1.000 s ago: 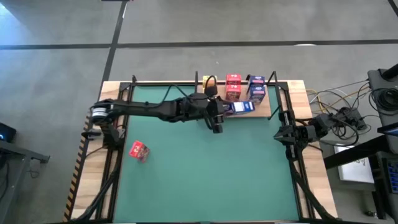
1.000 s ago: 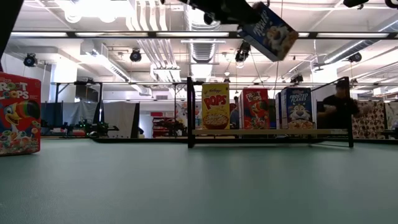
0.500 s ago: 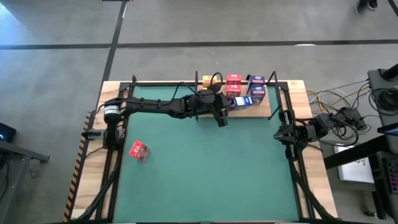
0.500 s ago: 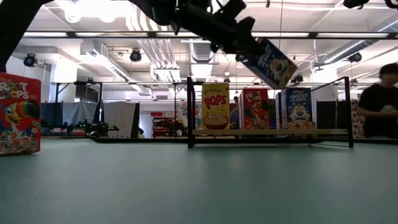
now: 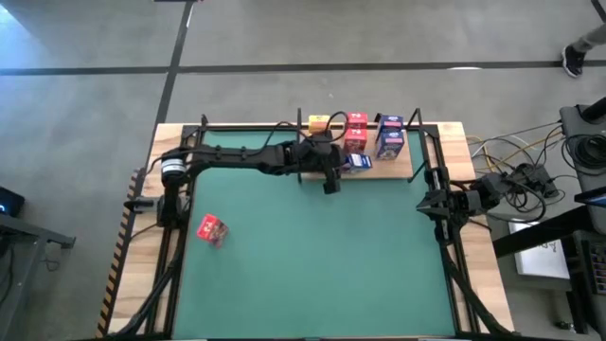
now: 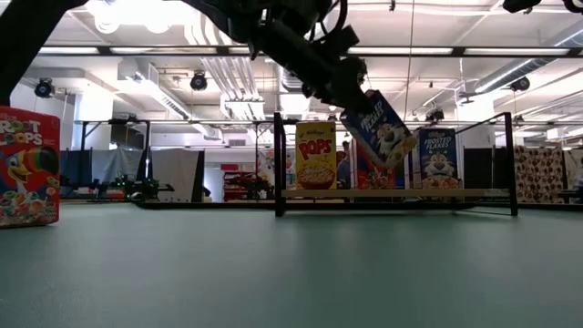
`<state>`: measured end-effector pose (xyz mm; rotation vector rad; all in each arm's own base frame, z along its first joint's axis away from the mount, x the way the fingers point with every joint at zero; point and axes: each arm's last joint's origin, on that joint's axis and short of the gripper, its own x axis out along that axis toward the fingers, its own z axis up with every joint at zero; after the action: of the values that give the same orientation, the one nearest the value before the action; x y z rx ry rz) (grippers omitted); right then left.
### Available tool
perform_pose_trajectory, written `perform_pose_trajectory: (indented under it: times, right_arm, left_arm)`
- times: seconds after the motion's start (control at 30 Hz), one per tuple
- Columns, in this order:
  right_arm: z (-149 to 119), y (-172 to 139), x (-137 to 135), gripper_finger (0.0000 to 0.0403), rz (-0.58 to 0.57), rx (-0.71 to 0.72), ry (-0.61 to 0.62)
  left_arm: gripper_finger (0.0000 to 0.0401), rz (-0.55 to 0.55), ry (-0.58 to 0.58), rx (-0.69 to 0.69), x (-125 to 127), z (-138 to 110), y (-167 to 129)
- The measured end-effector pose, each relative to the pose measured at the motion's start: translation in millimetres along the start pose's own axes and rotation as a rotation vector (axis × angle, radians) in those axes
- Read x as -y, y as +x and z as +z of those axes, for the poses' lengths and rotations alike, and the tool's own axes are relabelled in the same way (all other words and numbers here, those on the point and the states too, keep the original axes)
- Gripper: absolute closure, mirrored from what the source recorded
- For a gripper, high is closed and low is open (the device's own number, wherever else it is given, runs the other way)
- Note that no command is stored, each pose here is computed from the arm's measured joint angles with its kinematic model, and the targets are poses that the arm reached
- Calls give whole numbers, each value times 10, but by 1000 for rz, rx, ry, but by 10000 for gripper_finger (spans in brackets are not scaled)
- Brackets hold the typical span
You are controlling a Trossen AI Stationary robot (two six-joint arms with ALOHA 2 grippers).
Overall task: Stack cereal on shelf
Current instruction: Put the blue cereal box on the shelf aligned with the other blue cereal boxes
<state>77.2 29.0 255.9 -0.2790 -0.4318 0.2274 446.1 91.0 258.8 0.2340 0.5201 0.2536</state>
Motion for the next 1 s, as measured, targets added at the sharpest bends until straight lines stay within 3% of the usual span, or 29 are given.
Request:
perform_pose_trajectory:
  times: [0.4,1.0]
  right_arm:
    - [-4,0,6,390,-21,-10,0]
    - [-12,0,12,390,-48,-27,5]
  left_arm:
    - [243,-90,30,-57,-165,345,-8]
    - [242,-107,-7,-125,-149,345,527]
